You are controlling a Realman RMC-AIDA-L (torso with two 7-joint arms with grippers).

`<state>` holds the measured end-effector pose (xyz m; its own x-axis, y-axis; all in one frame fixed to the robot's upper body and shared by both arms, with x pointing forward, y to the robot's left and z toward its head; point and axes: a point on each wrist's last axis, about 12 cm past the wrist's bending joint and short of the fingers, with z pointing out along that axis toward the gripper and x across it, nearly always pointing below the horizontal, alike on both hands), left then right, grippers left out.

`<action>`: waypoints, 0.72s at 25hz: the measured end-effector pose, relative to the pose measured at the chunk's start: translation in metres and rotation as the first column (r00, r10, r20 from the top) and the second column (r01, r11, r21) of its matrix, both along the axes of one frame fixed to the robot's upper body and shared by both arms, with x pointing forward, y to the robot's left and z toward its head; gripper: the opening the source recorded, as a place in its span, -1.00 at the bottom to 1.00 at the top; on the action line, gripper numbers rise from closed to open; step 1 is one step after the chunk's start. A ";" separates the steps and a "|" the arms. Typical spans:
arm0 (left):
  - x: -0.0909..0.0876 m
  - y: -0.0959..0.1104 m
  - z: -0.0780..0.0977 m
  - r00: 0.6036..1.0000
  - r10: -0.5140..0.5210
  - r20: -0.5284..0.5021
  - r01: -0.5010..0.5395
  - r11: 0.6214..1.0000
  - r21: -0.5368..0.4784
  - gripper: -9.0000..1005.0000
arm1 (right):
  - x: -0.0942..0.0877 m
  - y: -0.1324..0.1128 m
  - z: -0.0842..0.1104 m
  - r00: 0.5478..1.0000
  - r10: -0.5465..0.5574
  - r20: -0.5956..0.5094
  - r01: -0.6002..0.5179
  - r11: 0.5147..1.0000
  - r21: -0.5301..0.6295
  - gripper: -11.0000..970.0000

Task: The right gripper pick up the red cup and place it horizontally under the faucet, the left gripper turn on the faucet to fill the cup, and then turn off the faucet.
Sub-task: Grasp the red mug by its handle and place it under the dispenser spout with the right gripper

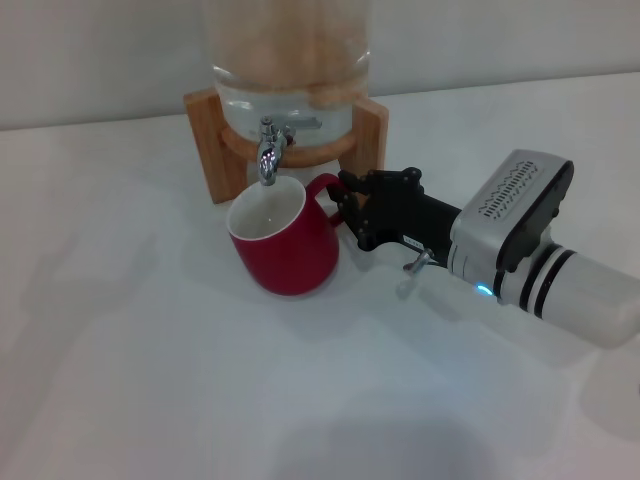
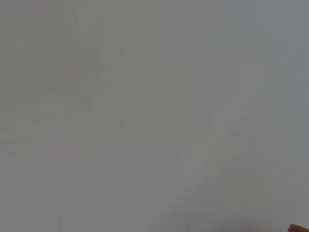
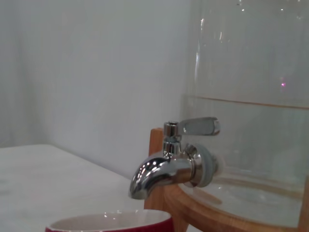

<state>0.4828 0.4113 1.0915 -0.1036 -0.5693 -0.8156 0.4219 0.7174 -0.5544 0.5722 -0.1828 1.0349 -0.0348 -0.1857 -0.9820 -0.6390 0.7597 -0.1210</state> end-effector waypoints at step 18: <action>0.001 -0.001 0.001 1.000 -0.007 0.006 0.007 1.000 -0.004 0.69 | -0.005 -0.012 -0.007 1.000 -0.024 -0.008 0.024 0.999 -0.026 -0.70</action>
<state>0.4838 0.4103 1.0927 -0.1025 -0.5716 -0.8141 0.4302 0.7124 -0.5544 0.5674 -0.1944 1.0280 -0.0479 -0.2096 -0.9766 -0.6218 0.7714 -0.1351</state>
